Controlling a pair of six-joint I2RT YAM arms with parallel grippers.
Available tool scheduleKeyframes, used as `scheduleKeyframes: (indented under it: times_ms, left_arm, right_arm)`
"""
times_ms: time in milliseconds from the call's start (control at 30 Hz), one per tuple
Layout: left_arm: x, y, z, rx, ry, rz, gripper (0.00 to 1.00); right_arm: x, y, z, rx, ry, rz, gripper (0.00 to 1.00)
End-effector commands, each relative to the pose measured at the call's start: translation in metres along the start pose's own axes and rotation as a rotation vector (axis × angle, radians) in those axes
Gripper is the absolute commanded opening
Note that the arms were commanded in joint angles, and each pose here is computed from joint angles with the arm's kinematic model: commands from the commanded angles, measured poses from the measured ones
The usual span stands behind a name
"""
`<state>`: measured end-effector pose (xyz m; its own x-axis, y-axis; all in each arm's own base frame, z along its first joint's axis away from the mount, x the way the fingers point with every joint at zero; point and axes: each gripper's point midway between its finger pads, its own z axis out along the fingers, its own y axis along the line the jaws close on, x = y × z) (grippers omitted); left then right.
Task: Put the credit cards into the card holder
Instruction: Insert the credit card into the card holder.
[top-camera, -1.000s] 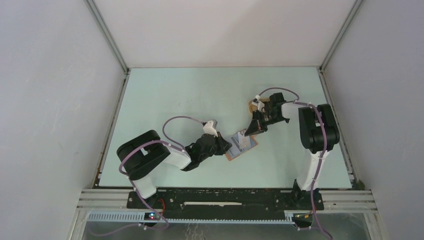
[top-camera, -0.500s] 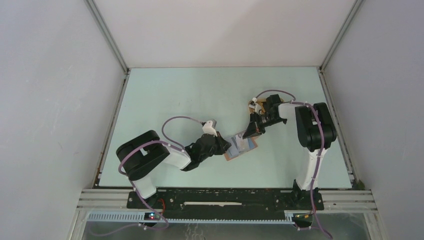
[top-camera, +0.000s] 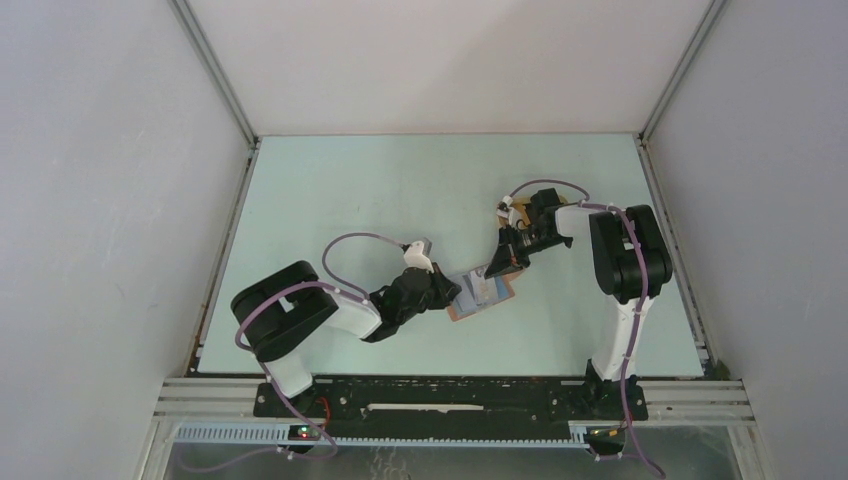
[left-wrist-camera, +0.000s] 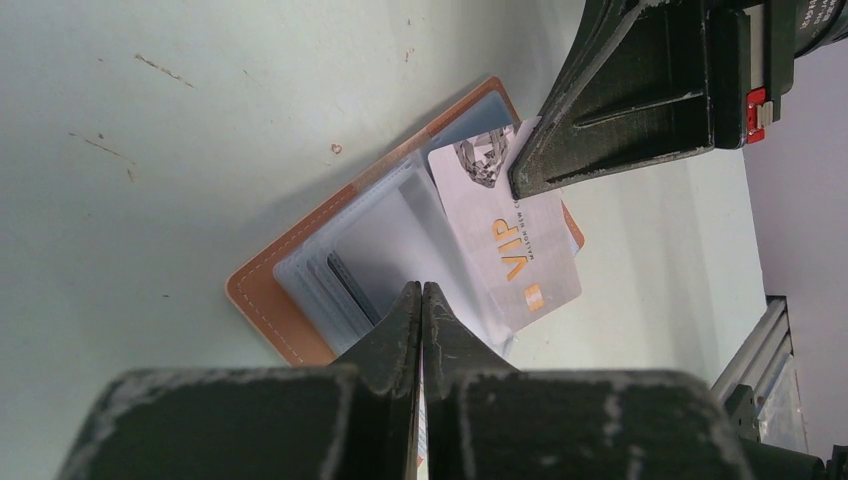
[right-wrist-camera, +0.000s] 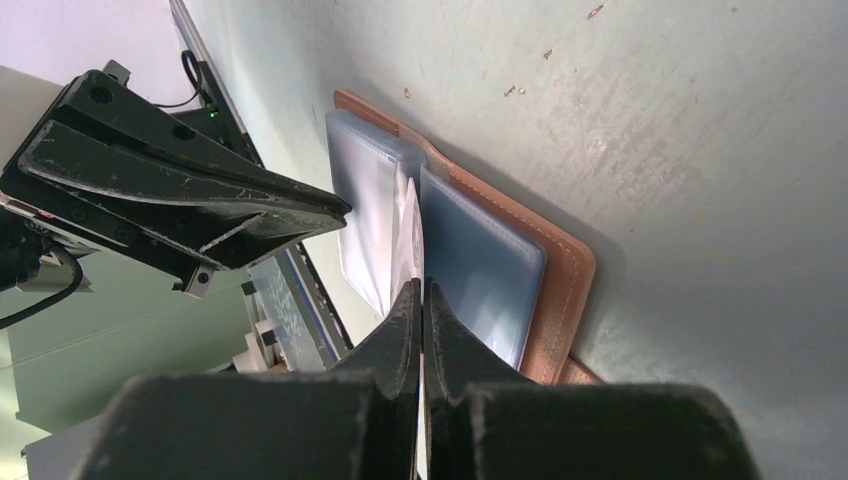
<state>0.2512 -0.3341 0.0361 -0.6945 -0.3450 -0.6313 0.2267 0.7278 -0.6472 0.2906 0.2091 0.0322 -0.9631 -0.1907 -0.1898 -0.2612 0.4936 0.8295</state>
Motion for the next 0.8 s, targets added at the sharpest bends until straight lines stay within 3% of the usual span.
scheduleKeyframes:
  times_ms: [0, 767]
  left_arm:
    - [0.001, 0.018, -0.004, -0.074, -0.001, 0.013, 0.03]
    - [0.001, 0.021, -0.004, -0.088, -0.003, 0.017, 0.02]
  right_arm:
    - [0.005, -0.008, 0.001, 0.049, 0.017, 0.007, 0.0]
    - [0.019, 0.0, 0.005, -0.024, 0.033, 0.031, 0.0]
